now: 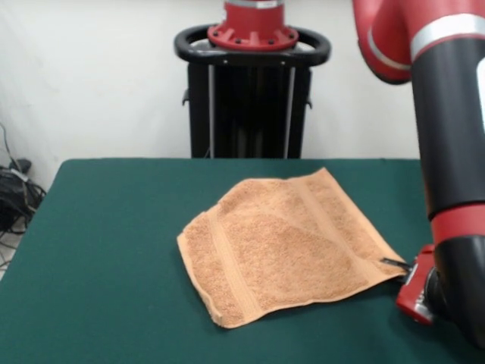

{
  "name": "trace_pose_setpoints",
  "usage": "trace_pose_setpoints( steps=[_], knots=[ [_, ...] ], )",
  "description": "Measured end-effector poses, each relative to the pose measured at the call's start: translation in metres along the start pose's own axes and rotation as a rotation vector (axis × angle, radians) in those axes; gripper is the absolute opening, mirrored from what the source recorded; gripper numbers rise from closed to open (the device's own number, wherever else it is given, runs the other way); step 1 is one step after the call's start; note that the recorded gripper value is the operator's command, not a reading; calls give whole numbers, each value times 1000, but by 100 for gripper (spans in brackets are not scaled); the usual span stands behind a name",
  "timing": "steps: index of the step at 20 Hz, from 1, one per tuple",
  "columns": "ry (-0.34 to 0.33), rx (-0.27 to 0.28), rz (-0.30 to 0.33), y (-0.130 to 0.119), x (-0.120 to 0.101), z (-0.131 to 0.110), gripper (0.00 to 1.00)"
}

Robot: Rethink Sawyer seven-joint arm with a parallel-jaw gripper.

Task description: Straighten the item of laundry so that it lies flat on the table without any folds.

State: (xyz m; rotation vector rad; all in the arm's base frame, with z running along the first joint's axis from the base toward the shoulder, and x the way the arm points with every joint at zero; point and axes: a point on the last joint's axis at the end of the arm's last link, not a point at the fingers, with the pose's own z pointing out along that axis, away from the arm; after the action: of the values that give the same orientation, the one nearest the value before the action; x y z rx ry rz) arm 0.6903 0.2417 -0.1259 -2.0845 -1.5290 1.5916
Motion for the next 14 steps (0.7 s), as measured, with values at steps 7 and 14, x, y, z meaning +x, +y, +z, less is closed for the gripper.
trace_pose_setpoints(
  steps=[7, 14],
  knots=[
    [32, 51, 50, 7, -3, -3, 0],
    [49, 89, 102, 11, -3, -6, 0]
  ],
)
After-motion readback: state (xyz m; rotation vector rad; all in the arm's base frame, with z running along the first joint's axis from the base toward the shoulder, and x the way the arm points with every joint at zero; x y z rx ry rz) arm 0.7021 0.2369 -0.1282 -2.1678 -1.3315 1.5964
